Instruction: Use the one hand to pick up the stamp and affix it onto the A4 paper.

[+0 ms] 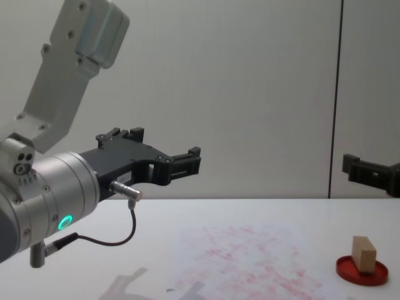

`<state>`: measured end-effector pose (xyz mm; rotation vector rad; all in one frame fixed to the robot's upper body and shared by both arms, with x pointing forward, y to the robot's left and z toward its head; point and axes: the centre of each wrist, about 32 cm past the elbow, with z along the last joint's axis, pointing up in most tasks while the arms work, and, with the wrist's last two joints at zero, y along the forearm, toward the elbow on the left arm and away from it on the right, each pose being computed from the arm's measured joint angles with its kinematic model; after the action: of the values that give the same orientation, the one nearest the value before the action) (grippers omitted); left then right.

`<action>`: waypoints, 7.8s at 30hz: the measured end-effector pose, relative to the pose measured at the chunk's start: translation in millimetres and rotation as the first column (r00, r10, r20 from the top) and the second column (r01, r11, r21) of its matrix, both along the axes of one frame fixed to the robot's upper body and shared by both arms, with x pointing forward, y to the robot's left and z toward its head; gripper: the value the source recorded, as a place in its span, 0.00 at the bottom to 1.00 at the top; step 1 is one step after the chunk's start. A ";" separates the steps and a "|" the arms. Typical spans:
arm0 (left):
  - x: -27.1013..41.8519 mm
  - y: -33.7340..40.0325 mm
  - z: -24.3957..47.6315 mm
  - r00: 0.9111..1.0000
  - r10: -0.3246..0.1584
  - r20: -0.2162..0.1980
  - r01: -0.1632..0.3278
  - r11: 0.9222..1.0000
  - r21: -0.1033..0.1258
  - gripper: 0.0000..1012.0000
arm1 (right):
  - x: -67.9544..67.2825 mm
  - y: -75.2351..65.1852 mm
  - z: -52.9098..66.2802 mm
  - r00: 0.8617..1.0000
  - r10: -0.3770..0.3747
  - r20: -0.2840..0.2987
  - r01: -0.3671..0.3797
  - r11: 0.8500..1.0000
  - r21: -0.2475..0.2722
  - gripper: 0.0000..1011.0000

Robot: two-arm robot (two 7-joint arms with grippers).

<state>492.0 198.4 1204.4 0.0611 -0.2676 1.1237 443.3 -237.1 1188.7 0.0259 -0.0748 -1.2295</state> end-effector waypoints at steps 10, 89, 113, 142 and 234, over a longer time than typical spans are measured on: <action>0.0 0.0 0.0 1.000 0.000 0.000 0.000 1.000 0.000 0.98 | 0.0 0.0 0.0 1.000 0.000 0.000 0.000 1.000 0.000 0.99; 0.0 0.0 0.0 1.000 0.000 0.000 0.000 1.000 0.000 0.98 | 100.9 -43.0 0.8 0.959 0.089 -0.269 -0.130 0.982 -0.139 0.99; 0.0 0.0 0.0 1.000 0.000 0.000 0.000 1.000 0.000 0.98 | 91.2 -45.1 2.8 0.933 0.130 -0.335 -0.193 0.968 -0.163 0.99; 0.0 0.0 0.0 1.000 0.000 0.000 0.000 1.000 0.000 0.98 | 95.2 -45.0 -3.7 0.904 0.129 -0.407 -0.210 0.964 -0.162 0.99; 0.0 0.0 0.0 1.000 0.000 0.000 0.000 1.000 0.000 0.98 | 105.5 -8.6 -4.7 0.815 0.408 -0.412 -0.514 0.837 -0.189 0.22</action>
<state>492.0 198.4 1204.4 0.0612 -0.2676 1.1237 548.8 -245.7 1184.0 -0.4200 0.0664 -0.6990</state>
